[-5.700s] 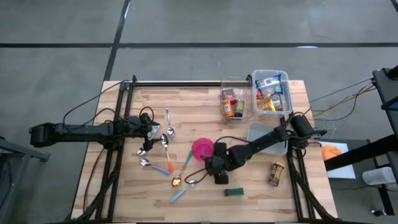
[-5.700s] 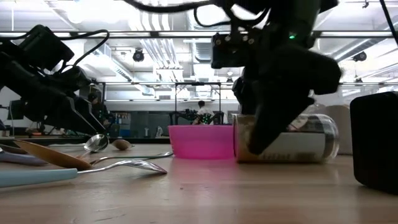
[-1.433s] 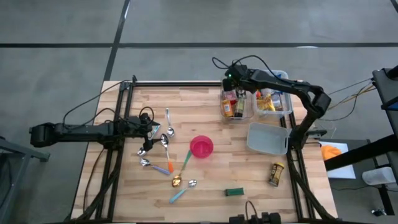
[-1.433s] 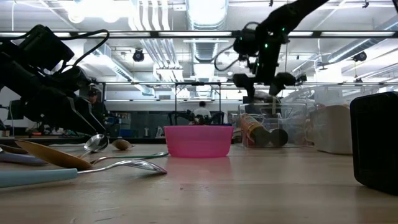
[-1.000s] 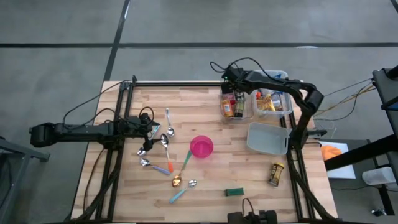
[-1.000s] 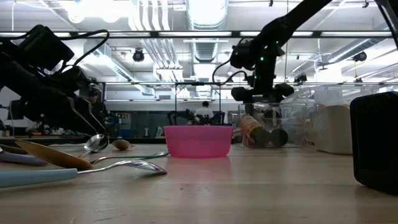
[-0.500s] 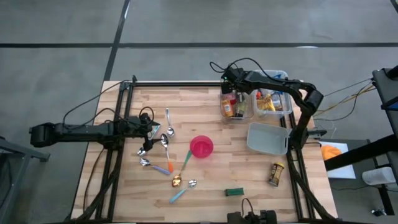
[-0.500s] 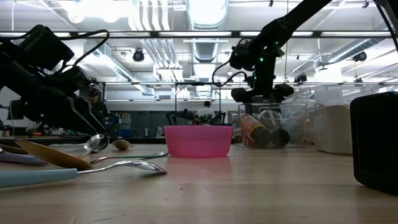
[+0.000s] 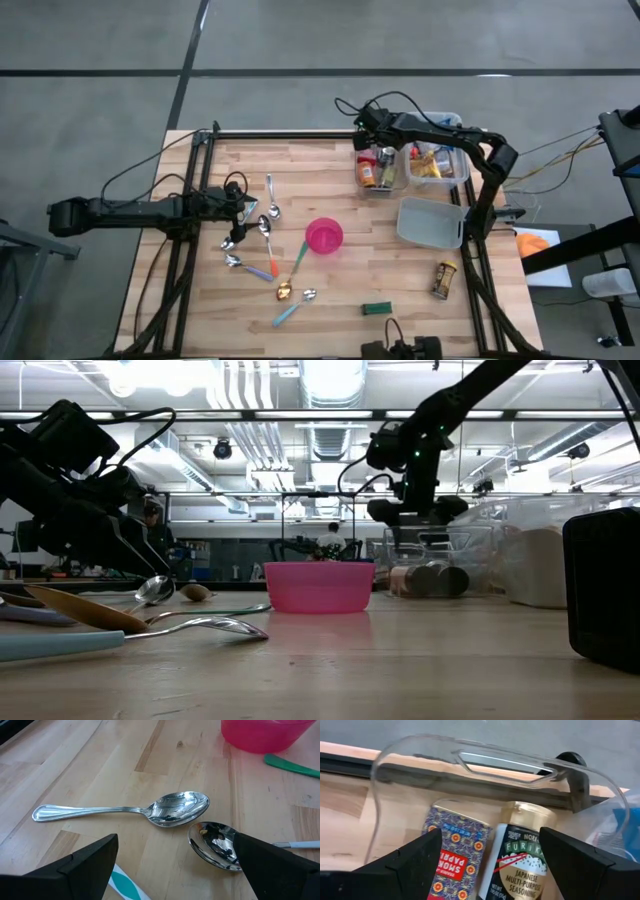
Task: Pick & Place Food Item
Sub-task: Put the black seasoning can into the transparent bin
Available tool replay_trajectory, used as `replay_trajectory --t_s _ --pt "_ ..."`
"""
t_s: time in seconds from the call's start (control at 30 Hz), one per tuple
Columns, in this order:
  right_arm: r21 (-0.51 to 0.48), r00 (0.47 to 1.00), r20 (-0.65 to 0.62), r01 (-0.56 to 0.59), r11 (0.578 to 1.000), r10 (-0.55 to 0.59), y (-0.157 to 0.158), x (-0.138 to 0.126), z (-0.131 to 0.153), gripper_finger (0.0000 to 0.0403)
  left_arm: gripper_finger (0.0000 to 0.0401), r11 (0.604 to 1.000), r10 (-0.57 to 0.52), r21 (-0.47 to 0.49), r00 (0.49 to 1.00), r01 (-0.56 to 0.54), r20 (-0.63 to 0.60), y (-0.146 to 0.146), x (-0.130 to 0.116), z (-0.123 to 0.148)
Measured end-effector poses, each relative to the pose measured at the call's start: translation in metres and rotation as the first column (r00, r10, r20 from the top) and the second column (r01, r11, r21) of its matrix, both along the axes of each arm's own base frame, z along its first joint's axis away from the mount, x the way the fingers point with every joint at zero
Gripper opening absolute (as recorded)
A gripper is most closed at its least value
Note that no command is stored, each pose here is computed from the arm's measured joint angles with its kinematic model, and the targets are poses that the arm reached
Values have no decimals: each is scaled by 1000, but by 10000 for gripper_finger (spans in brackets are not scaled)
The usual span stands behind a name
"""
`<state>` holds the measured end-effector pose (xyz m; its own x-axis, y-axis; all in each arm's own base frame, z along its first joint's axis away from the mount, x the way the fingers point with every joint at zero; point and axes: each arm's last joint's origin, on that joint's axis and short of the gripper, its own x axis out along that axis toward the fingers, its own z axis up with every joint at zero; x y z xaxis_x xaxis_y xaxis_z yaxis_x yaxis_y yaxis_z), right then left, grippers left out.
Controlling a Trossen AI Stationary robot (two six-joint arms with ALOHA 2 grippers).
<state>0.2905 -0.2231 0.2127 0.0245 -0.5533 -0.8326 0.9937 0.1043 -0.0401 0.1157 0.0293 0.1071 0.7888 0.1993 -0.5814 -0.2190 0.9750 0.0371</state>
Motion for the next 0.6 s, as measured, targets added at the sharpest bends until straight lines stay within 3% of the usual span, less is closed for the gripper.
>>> replay_trajectory --t_s 0.27,0.6 --pt "-17 1000 2 -28 999 28 5 4 5 331 396 1000 0 0 1000 0 -1 0 0 0" --pt "-84 994 77 -68 994 75 27 3 41 331 396 1000 0 0 1000 0 0 0 0 0"
